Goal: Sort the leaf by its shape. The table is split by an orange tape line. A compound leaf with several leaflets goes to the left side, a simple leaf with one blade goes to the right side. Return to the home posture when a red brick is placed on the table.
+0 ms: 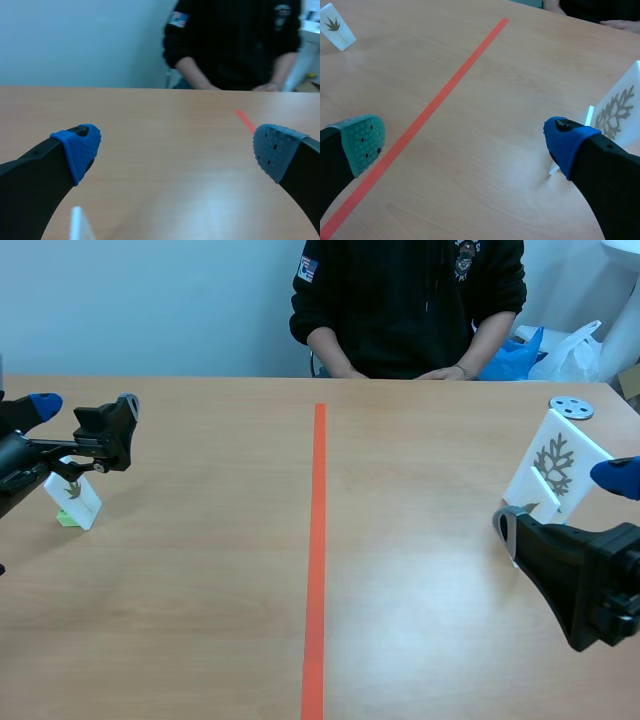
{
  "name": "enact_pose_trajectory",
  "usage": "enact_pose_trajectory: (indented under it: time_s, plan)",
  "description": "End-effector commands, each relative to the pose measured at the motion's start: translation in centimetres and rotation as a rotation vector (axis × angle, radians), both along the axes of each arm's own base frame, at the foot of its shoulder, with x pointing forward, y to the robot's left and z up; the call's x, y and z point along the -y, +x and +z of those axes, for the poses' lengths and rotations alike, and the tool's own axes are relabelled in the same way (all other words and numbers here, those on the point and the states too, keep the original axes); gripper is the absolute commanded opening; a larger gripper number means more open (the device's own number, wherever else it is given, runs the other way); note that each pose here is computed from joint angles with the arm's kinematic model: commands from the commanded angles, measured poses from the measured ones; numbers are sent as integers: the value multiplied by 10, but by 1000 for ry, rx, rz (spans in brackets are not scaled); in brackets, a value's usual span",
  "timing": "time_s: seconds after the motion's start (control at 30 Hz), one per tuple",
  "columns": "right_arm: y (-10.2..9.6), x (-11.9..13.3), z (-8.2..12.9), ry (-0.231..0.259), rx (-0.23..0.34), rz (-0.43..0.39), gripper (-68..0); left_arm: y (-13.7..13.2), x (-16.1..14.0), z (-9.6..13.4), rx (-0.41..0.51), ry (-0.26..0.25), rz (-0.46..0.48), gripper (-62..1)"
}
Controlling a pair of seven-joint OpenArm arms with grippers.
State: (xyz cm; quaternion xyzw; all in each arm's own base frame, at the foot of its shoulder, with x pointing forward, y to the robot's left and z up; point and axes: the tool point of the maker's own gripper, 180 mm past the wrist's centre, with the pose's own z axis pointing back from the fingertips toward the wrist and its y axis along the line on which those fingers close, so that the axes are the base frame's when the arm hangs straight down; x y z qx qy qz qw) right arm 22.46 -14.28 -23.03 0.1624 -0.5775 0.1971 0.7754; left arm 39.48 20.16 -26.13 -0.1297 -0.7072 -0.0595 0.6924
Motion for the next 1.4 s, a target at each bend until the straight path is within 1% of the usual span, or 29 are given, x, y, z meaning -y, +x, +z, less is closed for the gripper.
enact_pose_trajectory:
  time_s: [0.0,0.13,0.2,0.3,0.37,0.5,0.57,0.7,0.8,0.9,1.0,1.1,1.2,1.37]
  plan:
    - [4,0,7,14,29,-1,4,-6,10,13,24,11,-57,14]
    - [4,0,8,14,30,-1,4,-35,50,27,27,29,-212,14]
    - [4,0,8,14,30,-1,4,-53,71,34,30,29,-288,14]
    - [4,0,8,14,30,-1,4,-80,100,40,19,49,-382,14]
    - [4,0,7,13,28,0,4,-97,115,45,12,47,-422,14]
    - [3,0,4,5,13,0,4,-127,134,52,-13,36,-476,14]
    - [3,0,4,4,12,1,4,-142,141,52,-45,39,-497,14]
    - [3,0,4,4,13,1,4,-171,151,54,-87,17,-523,14]
    - [3,0,4,4,12,1,4,-188,156,53,-105,37,-530,14]
    - [2,0,1,-4,-2,1,4,-200,160,52,-125,39,-532,14]
    - [2,1,-1,-10,-12,2,4,-204,162,51,-135,30,-520,14]
    - [1,1,-1,-12,-16,2,4,-203,162,50,-141,34,-516,14]
    - [2,1,-1,-11,-13,1,4,-202,162,50,-131,57,-519,14]
    - [2,1,-1,-13,-15,2,4,-202,162,48,-137,63,-520,14]
